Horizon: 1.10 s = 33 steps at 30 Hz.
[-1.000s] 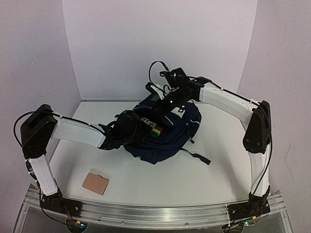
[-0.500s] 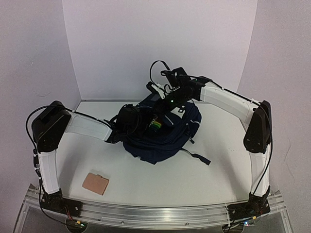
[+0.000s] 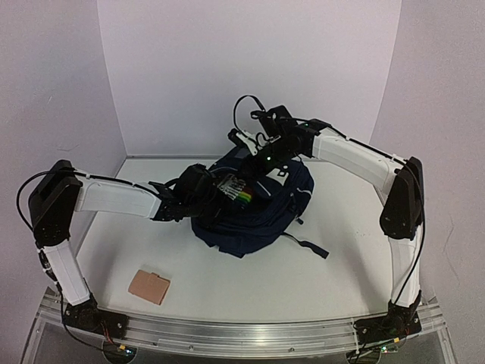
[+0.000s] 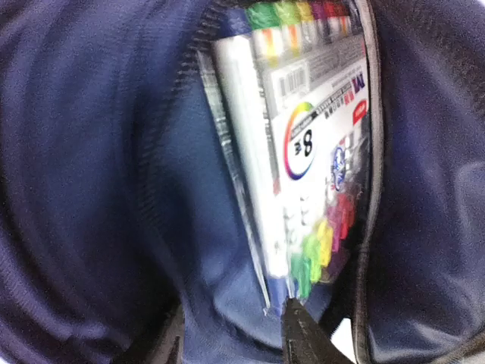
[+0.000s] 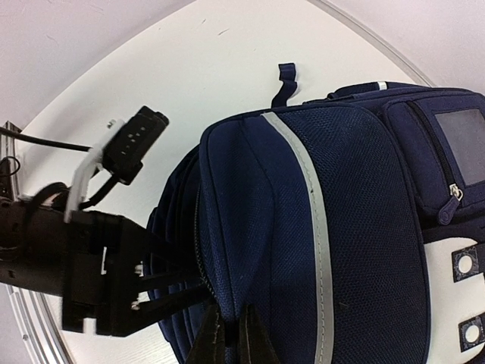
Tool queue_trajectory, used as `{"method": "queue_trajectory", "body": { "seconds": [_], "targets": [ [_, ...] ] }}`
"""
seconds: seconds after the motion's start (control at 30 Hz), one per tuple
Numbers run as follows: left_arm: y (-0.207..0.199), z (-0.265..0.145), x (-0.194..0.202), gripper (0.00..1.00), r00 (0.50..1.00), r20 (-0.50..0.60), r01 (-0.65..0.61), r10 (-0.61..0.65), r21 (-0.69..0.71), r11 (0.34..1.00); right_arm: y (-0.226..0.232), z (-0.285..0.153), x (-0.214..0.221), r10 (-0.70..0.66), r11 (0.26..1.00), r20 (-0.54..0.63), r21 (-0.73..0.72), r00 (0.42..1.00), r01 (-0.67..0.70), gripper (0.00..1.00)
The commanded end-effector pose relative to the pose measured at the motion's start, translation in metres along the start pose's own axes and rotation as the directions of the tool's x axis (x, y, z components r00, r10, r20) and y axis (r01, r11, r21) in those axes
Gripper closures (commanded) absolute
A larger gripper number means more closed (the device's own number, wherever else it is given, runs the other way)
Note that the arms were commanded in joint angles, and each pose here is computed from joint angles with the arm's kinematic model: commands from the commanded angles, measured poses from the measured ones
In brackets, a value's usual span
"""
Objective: Pack the student bag
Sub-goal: Place the stationery in the student bag, then zip the student bag at the center of the board.
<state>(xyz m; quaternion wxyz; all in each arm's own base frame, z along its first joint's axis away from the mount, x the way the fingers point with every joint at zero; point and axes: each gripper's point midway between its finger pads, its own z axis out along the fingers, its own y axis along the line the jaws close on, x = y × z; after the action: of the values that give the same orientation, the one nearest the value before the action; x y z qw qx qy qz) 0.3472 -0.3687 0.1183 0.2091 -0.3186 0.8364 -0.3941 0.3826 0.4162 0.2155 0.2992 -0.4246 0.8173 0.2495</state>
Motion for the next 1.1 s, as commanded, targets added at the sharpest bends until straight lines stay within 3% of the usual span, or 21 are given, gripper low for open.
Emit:
{"method": "queue_trajectory", "body": {
  "seconds": [0.0, 0.17, 0.3, 0.37, 0.5, 0.6, 0.77, 0.97, 1.07],
  "targets": [
    [-0.029, 0.023, -0.009, 0.66, 0.998, 0.011, -0.065, 0.064, 0.067, 0.996, 0.033, -0.056, -0.040, -0.056, 0.995, 0.157, -0.069, 0.986, 0.068, 1.00],
    [-0.060, 0.050, -0.008, 0.81, 0.993, -0.014, -0.116, 0.119, 0.157, 0.981, 0.033, -0.061, -0.018, -0.057, 0.995, 0.114, -0.078, 0.992, 0.066, 1.00],
    [-0.080, 0.044, 0.003, 0.83, 0.978, -0.052, -0.187, 0.204, 0.229, 0.955, 0.027, -0.064, -0.003, -0.054, 0.996, 0.083, -0.071, 0.995, 0.060, 1.00],
    [-0.079, 0.027, 0.007, 0.73, 0.971, -0.073, -0.207, 0.230, 0.236, 0.949, 0.018, -0.066, 0.008, -0.051, 0.997, 0.063, -0.057, 0.997, 0.055, 1.00],
    [-0.061, -0.019, 0.015, 0.41, 0.948, -0.094, -0.279, 0.303, 0.211, 0.937, -0.010, -0.071, 0.037, -0.056, 0.998, 0.006, -0.016, 0.998, 0.056, 1.00],
    [-0.043, -0.057, 0.015, 0.30, 0.928, -0.099, -0.342, 0.360, 0.163, 0.925, -0.032, -0.072, 0.064, -0.074, 0.997, -0.055, 0.000, 0.996, 0.074, 1.00],
    [-0.020, -0.100, -0.021, 0.02, 0.901, 0.022, -0.434, 0.433, 0.045, 0.900, -0.028, -0.064, 0.105, -0.134, 0.990, -0.156, -0.070, 0.979, 0.124, 0.97],
    [-0.021, -0.093, -0.042, 0.00, 0.837, -0.022, -0.547, 0.547, -0.005, 0.837, -0.014, -0.047, 0.164, -0.152, 0.976, -0.315, -0.199, 0.937, 0.091, 0.67],
    [-0.029, -0.076, -0.045, 0.01, 0.816, -0.076, -0.573, 0.573, 0.015, 0.819, -0.012, -0.050, 0.167, -0.168, 0.971, -0.346, -0.222, 0.923, 0.094, 0.55]
  ]
}}
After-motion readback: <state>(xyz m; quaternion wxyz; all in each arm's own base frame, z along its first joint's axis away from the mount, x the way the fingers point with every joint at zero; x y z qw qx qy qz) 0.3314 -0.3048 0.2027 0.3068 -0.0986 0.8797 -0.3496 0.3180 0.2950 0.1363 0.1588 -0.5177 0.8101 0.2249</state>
